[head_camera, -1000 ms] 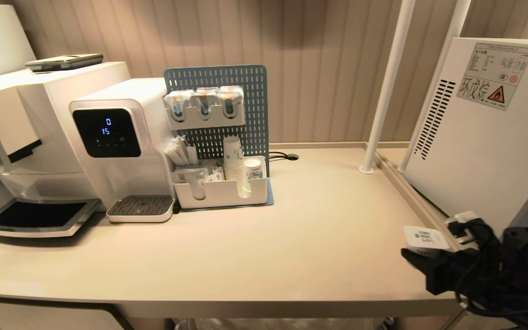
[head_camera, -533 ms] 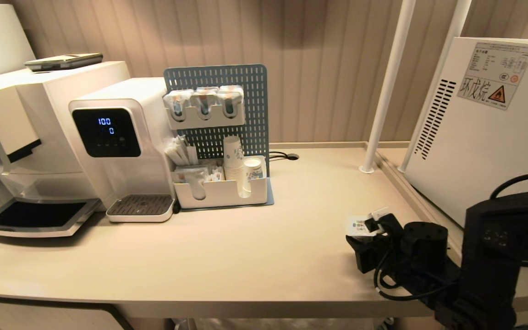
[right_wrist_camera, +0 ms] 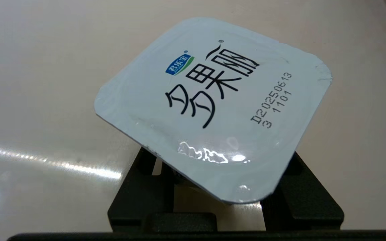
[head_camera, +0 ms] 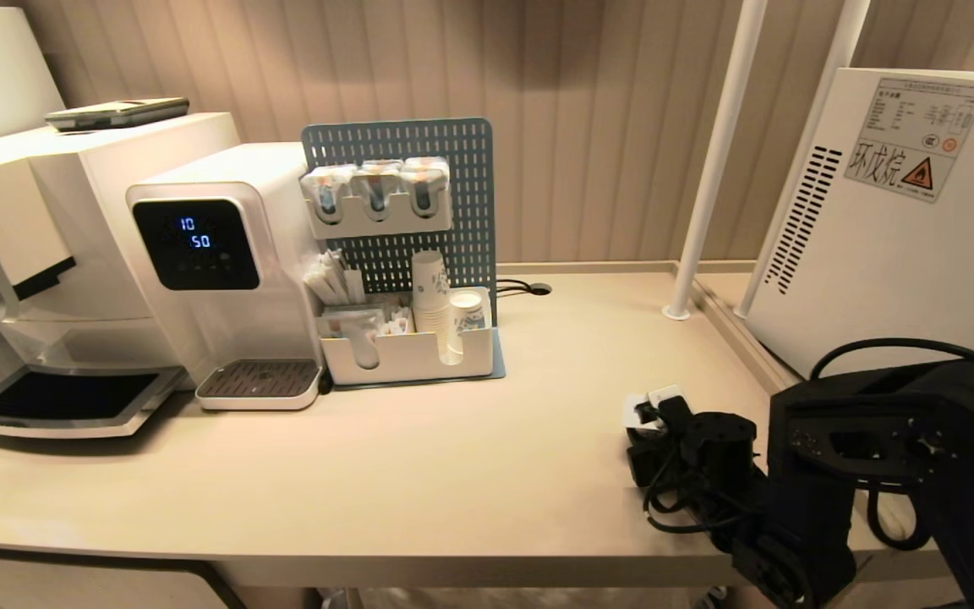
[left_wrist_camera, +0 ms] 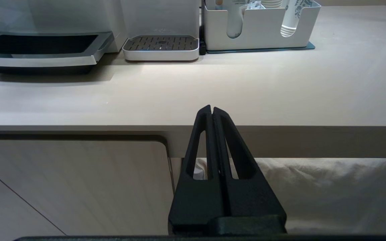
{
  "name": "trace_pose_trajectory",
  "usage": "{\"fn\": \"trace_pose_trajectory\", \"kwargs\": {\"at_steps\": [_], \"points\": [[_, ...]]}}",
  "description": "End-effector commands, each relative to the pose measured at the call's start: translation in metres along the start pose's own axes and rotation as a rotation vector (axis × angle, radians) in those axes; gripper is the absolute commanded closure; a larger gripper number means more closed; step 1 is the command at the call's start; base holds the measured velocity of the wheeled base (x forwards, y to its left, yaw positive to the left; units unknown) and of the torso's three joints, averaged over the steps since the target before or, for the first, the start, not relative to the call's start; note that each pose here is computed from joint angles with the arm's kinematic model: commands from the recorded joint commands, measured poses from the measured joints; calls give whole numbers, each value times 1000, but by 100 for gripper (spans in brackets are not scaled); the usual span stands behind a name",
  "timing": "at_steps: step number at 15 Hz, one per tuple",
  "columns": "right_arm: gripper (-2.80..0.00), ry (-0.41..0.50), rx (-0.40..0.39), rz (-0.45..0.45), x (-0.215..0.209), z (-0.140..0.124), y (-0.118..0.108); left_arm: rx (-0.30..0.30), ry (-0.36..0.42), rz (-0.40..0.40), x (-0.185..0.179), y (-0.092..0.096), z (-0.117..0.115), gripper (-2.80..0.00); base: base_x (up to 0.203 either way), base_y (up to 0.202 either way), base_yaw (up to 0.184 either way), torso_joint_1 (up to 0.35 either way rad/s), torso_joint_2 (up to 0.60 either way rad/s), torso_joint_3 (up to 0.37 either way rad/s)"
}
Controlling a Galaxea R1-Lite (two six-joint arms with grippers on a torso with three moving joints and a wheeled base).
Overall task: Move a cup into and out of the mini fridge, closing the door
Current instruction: Place the yoghurt on the table
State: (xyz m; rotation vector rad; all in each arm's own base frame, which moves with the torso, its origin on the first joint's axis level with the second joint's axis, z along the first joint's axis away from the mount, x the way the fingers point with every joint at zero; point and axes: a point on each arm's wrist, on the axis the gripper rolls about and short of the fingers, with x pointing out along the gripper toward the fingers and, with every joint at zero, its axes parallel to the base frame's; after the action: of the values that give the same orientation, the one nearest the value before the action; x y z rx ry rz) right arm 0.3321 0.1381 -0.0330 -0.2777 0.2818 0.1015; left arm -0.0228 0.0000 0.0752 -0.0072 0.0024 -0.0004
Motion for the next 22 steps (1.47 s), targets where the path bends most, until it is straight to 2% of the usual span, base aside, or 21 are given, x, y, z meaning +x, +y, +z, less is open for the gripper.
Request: {"fn": "trace_pose_trajectory", "kwargs": {"at_steps": [1, 2, 5, 7, 9, 11, 14, 22], "points": [[0, -7, 8, -91, 9, -2, 7, 0, 2, 0, 0, 0, 0, 0, 0, 0, 0, 0, 0, 0], [0, -8, 6, -106, 11, -2, 8, 0, 2, 0, 0, 0, 0, 0, 0, 0, 0, 0, 0, 0], [0, 19, -29, -59, 3, -11, 23, 0, 2, 0, 0, 0, 0, 0, 0, 0, 0, 0, 0, 0], [0, 21, -23, -52, -1, -9, 23, 0, 2, 0, 0, 0, 0, 0, 0, 0, 0, 0, 0, 0], [0, -12, 22, -47, -8, 5, 18, 0, 2, 0, 0, 0, 0, 0, 0, 0, 0, 0, 0, 0], [0, -27, 110, 21, -23, 15, 20, 1, 2, 0, 0, 0, 0, 0, 0, 0, 0, 0, 0, 0], [0, 62, 77, 104, -40, 6, 32, 1, -1, -1, 0, 0, 1, 0, 0, 0, 0, 0, 0, 0], [0, 130, 90, 120, -23, -9, 36, 1, 1, -1, 0, 0, 0, 0, 0, 0, 0, 0, 0, 0]]}}
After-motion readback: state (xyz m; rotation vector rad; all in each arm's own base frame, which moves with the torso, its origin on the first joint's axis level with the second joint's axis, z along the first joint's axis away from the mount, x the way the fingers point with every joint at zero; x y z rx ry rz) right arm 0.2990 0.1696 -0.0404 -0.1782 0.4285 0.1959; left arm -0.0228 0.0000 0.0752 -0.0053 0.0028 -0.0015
